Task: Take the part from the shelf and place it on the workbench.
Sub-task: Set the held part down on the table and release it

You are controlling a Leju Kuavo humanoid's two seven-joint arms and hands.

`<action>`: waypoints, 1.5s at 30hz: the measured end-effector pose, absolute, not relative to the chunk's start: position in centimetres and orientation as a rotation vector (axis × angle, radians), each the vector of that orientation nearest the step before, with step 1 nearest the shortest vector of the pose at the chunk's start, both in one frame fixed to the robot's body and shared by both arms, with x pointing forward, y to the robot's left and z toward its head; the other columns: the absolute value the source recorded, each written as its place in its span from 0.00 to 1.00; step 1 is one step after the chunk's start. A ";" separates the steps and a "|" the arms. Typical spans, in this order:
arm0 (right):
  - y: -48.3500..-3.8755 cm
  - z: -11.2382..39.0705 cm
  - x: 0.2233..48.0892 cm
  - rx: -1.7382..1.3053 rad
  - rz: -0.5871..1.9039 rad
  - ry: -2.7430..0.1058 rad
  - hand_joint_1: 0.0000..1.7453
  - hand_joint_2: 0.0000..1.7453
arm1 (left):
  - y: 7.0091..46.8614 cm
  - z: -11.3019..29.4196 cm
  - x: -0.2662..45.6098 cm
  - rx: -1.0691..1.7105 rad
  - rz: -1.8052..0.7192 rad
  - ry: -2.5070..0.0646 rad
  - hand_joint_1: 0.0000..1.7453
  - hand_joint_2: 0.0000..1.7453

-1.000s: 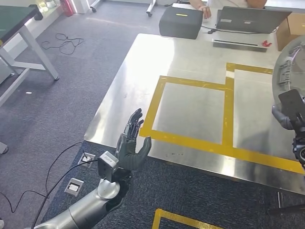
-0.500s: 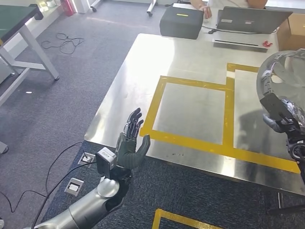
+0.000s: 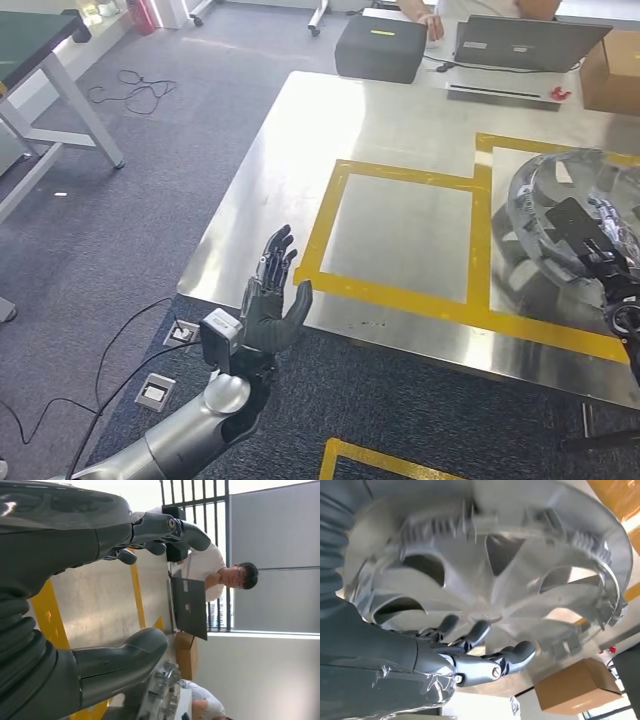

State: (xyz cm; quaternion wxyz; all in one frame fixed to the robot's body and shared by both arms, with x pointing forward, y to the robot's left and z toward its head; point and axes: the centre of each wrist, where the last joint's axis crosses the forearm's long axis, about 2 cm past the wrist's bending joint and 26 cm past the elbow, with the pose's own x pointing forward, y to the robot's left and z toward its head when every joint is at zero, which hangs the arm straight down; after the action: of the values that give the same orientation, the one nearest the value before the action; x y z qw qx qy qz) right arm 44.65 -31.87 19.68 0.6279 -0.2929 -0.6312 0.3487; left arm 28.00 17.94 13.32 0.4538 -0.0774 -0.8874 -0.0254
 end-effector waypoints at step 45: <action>-21.1 19.6 34.4 0.245 0.282 -1.953 0.00 0.00 | 18.2 13.0 27.8 -0.110 -0.051 -2.187 0.00 0.00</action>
State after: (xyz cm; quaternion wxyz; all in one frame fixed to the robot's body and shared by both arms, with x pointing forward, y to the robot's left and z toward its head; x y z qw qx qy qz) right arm 34.44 -21.06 19.57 0.5453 0.1035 -0.8233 0.1188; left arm 27.78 18.20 13.05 0.4578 -0.0447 -0.8877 -0.0206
